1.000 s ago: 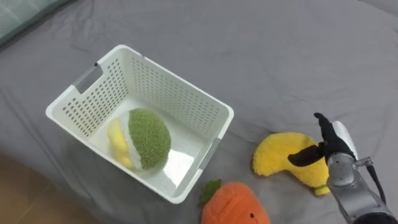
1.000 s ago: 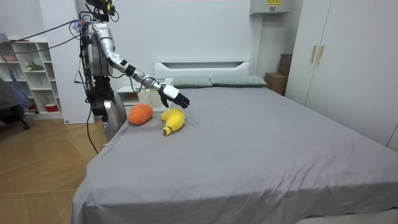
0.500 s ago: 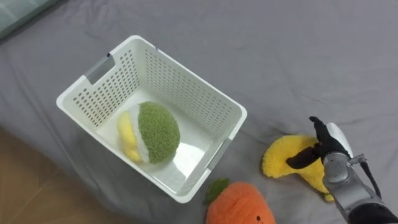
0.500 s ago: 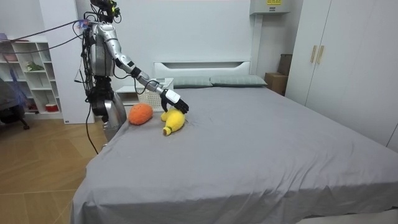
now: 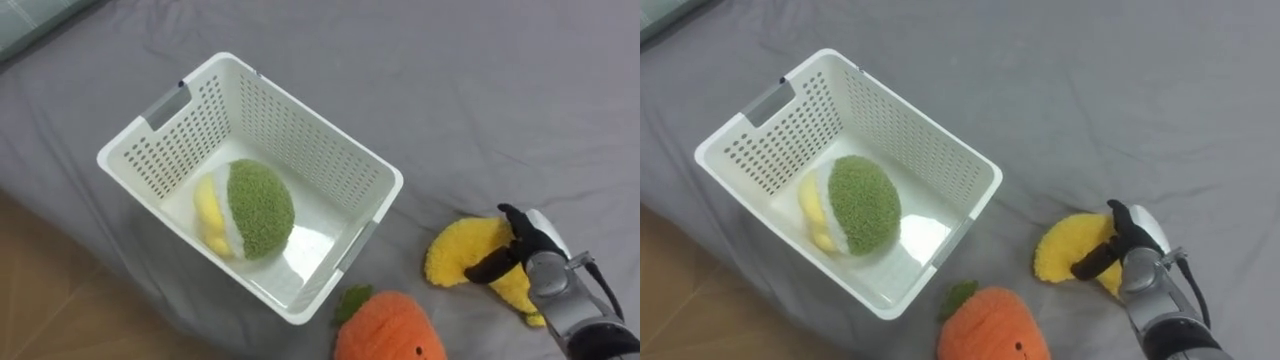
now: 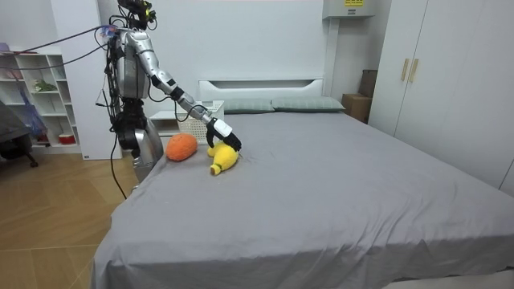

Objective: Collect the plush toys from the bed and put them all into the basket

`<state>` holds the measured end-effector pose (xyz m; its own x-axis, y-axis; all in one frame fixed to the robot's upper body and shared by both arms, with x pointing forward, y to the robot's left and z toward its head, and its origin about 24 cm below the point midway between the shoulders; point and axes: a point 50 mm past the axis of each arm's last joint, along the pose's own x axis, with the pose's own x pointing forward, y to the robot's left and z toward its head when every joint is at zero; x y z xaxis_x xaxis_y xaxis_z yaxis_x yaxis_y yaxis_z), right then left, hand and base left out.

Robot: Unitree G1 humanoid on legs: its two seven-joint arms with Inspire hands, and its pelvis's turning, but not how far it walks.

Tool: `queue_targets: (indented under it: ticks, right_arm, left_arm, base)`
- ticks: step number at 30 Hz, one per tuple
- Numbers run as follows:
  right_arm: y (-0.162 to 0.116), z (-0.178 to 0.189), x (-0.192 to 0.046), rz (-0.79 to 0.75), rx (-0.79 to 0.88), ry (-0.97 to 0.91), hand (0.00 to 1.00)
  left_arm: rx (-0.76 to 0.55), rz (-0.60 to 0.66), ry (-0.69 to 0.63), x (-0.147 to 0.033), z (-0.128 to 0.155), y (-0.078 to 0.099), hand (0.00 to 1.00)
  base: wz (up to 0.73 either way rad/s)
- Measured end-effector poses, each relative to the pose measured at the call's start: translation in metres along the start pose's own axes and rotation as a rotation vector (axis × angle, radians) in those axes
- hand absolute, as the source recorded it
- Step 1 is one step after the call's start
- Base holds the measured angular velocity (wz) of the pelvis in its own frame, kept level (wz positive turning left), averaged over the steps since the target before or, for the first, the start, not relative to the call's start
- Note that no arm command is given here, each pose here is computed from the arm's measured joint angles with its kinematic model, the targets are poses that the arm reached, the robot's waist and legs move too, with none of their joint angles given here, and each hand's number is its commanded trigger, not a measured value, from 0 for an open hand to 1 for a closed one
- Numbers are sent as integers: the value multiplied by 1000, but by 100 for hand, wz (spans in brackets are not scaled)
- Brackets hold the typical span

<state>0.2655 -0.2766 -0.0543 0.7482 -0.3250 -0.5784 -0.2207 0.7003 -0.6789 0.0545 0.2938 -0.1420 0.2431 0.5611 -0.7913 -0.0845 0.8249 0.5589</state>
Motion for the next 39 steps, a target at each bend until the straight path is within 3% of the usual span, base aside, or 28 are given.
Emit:
queue_targets:
  ticks: [2,3,4,6,27,39]
  right_arm:
    - [1,-2,0,28,-31,5,2]
    - [2,-3,0,49,-44,12,10]
    - [3,-4,0,58,-49,15,59]
    - [5,-8,0,83,-61,33,100]
    - [8,-16,-2,150,-128,83,100]
    - [1,7,-4,103,-166,-45,100]
  left_arm:
    - [2,-1,5,0,-1,0,0]
    - [4,-3,12,0,-2,0,0]
    - [6,-5,14,0,-3,0,0]
    - [7,-8,22,0,-4,0,0]
    - [9,-18,47,0,-8,0,0]
    - [3,-24,38,0,-6,-3,0]
  base:
    - [0]
    - [0]
    - [0]
    - [2]
    - [2]
    - [-1]
